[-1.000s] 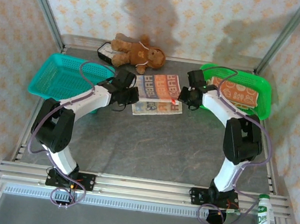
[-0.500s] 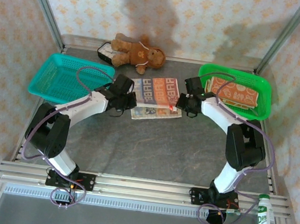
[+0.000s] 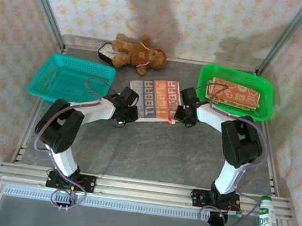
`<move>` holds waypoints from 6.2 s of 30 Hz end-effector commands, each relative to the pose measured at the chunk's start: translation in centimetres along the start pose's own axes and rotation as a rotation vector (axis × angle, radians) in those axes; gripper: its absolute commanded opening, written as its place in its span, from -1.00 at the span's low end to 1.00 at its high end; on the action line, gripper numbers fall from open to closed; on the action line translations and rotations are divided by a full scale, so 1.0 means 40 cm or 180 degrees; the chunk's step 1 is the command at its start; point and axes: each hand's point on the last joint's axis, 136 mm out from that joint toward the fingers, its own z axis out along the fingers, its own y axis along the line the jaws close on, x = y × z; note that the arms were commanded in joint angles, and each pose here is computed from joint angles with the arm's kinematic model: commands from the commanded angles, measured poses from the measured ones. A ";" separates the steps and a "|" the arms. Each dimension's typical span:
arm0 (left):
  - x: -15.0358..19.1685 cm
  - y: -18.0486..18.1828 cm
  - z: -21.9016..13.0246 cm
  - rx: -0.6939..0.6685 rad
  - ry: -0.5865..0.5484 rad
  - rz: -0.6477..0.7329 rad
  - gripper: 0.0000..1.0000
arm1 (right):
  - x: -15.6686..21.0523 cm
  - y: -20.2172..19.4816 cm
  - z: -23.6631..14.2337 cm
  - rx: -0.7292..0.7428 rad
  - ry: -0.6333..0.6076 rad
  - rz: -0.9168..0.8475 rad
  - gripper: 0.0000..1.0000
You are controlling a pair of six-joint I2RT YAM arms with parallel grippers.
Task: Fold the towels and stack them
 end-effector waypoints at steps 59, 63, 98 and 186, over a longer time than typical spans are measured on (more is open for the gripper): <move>-0.322 0.104 -0.004 -0.0749 -0.0224 0.0116 -0.48 | -0.198 0.136 0.030 0.0224 -0.0119 -0.0023 -0.59; -0.323 0.129 0.030 -0.0908 -0.0175 0.0138 -0.48 | -0.203 0.133 0.073 0.0288 -0.0018 -0.0078 -0.59; -0.357 0.114 0.054 -0.0791 -0.0111 0.0129 -0.41 | -0.189 0.147 0.090 0.0084 0.0149 -0.0023 -0.46; -0.356 0.057 0.112 -0.0600 -0.0073 0.0308 -1.00 | -0.219 0.167 -0.019 -0.0160 -0.0173 -0.0139 -1.00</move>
